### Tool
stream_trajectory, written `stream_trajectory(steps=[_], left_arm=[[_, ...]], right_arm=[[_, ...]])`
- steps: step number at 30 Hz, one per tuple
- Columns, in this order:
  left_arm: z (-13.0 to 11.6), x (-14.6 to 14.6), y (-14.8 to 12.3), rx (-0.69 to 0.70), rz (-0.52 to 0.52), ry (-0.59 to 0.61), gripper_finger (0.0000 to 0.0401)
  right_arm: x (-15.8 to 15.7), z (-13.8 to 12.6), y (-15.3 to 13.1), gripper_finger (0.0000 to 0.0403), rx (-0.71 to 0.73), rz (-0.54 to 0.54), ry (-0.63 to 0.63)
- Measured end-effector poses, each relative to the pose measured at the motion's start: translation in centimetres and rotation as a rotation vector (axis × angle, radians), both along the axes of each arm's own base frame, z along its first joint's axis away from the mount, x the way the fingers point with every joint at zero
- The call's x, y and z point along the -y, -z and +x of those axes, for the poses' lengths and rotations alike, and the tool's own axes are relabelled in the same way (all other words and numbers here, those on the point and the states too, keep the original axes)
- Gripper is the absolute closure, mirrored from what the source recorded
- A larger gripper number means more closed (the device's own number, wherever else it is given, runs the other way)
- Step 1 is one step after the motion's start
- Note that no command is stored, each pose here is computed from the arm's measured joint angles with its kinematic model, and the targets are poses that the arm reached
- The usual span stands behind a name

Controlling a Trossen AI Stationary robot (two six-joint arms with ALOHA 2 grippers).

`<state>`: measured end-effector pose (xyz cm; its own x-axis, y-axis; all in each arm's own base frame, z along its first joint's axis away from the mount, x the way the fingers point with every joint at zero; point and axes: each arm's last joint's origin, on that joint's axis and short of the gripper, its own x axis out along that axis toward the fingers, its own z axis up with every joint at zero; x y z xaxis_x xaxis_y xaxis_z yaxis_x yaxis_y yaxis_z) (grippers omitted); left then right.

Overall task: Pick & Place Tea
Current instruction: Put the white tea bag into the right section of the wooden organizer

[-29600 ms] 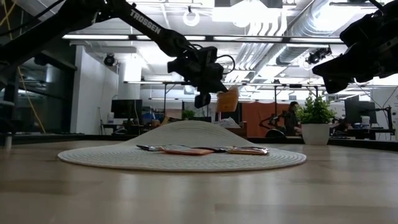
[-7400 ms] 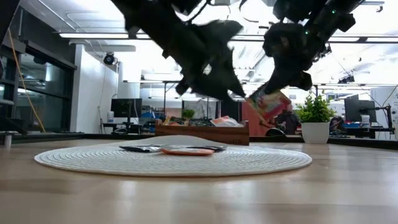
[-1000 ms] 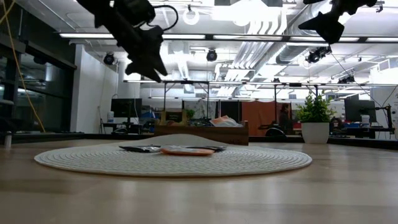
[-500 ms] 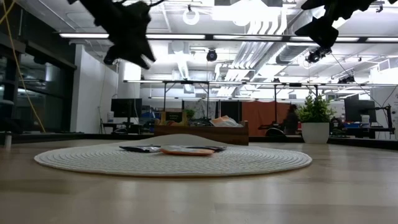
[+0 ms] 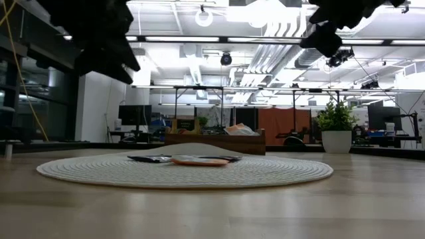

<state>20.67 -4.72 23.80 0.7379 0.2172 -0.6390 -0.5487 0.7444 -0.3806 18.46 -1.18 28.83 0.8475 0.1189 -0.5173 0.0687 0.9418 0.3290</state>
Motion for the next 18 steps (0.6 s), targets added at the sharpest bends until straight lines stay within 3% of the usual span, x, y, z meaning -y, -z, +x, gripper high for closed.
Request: stream_trajectory(steps=[8, 18], left_arm=[[0.4, 3.5, 1.8, -0.049, -0.005, 0.079, 0.0215], [2.3, 6.1, 3.5, 0.007, -0.061, 0.136, 0.0215]], right_arm=[[-2.5, 4.2, -0.6, 0.0137, -0.093, -0.236, -0.058], [-4.9, 10.0, 3.8, 0.0137, -0.274, -0.136, -0.096]])
